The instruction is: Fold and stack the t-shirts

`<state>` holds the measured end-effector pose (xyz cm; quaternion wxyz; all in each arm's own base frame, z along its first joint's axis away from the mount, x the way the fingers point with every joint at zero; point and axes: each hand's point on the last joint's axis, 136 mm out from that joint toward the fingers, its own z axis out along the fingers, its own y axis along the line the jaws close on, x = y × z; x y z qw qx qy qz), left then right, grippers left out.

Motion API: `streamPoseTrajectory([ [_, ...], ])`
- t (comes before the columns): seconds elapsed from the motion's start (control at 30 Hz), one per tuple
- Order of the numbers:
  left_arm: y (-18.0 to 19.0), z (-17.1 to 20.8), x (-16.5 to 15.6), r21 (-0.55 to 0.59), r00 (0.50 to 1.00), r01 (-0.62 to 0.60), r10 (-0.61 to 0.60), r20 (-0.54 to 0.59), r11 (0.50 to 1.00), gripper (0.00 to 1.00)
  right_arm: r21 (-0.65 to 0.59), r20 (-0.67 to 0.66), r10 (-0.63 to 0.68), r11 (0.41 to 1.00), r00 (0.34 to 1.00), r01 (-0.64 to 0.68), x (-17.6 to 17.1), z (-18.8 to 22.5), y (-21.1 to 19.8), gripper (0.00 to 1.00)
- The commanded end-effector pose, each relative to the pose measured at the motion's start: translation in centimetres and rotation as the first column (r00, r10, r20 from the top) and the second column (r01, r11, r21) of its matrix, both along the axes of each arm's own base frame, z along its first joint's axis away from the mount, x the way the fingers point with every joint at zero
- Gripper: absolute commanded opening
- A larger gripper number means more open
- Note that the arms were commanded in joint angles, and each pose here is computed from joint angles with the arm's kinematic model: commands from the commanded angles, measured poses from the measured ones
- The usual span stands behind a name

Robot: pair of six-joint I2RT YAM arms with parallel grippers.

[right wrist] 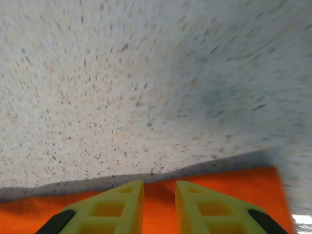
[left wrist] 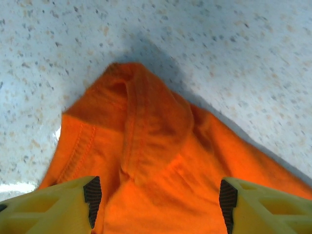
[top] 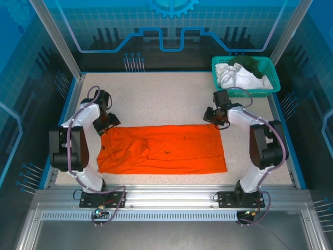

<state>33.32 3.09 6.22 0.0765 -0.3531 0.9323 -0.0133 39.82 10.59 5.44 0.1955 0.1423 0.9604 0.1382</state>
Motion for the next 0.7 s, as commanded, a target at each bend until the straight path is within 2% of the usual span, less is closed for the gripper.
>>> streamPoseTrajectory([
  [0.0, 1.1, 0.3, 1.4, -0.020, 1.000, 0.021, -0.021, 0.023, 1.000, 0.66, 0.025, -0.081, 0.050, 0.999, 0.995, -0.048, -0.9, -1.1, 1.3, 0.26],
  [0.23, 1.5, -1.3, 2.7, -0.029, 1.000, 0.006, -0.006, 0.006, 1.000, 0.56, 0.007, -0.163, 0.025, 1.000, 0.986, -0.024, -0.8, -3.3, 1.1, 0.27],
  [0.37, 1.5, -1.9, 3.4, -0.040, 1.000, -0.010, 0.011, 0.022, 0.999, 0.45, 0.003, -0.180, -0.011, 1.000, 0.984, 0.012, -0.9, -4.0, 0.6, 0.28],
  [0.57, 2.9, -2.1, 3.8, 0.002, 0.999, -0.038, 0.038, 0.025, 0.999, 0.19, -0.034, -0.231, -0.108, 0.994, 0.967, 0.103, -1.2, -4.4, -1.1, 0.28],
  [0.67, 4.4, -1.7, 4.2, 0.037, 0.996, -0.082, 0.080, 0.045, 0.996, 0.16, -0.034, -0.254, -0.143, 0.990, 0.957, 0.139, -1.5, -4.7, -1.6, 0.29],
])
